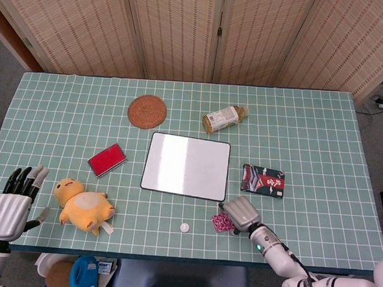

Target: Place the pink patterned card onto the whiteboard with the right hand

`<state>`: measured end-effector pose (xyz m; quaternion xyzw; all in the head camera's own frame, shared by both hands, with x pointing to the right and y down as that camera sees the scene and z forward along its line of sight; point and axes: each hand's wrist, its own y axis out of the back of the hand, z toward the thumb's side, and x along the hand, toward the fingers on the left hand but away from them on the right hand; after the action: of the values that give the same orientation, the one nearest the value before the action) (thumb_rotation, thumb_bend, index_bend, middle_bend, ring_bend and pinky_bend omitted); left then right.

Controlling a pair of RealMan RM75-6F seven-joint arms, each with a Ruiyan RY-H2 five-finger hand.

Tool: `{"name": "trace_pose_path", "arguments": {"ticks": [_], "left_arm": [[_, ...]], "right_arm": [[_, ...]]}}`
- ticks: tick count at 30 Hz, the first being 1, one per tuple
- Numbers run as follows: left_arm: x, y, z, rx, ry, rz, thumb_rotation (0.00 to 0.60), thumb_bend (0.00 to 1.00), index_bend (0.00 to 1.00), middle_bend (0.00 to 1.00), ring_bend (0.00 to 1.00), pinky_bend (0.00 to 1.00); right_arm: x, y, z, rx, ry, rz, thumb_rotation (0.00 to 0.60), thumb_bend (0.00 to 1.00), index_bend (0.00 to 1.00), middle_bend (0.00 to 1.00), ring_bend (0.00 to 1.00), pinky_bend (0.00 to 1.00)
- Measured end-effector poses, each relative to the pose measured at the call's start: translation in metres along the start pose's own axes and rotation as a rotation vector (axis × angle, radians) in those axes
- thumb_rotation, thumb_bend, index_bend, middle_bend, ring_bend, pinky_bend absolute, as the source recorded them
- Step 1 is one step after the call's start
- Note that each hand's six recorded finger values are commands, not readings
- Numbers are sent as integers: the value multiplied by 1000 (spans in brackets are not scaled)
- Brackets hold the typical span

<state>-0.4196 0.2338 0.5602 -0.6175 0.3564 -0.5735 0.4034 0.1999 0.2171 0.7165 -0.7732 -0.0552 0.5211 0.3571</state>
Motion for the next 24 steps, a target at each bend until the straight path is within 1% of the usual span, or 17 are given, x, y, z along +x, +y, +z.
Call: {"name": "trace_pose_path", "arguments": {"ticks": [5,12,18,24], "left_arm": [[-1,0,-1,2,3,-1,600,281,16,13,14,0],[-1,0,-1,2,2,0,600,281,15,13,14,0],[-1,0,0,2,1,1,600,281,14,13,14,0],[-1,1,0,3,1,2,600,281,14,13,14,0]], "right_arm": [[-1,1,0,-13,1,-3,600,152,370,900,972,1000],[2,4,-1,-31,2,-14,600,187,435,904,972,1000],[4,8,-2,-38,2,-29,600,188,445,906,972,1000],[4,24,-5,-59,-4,-75,600,188,445,906,972,1000]]}}
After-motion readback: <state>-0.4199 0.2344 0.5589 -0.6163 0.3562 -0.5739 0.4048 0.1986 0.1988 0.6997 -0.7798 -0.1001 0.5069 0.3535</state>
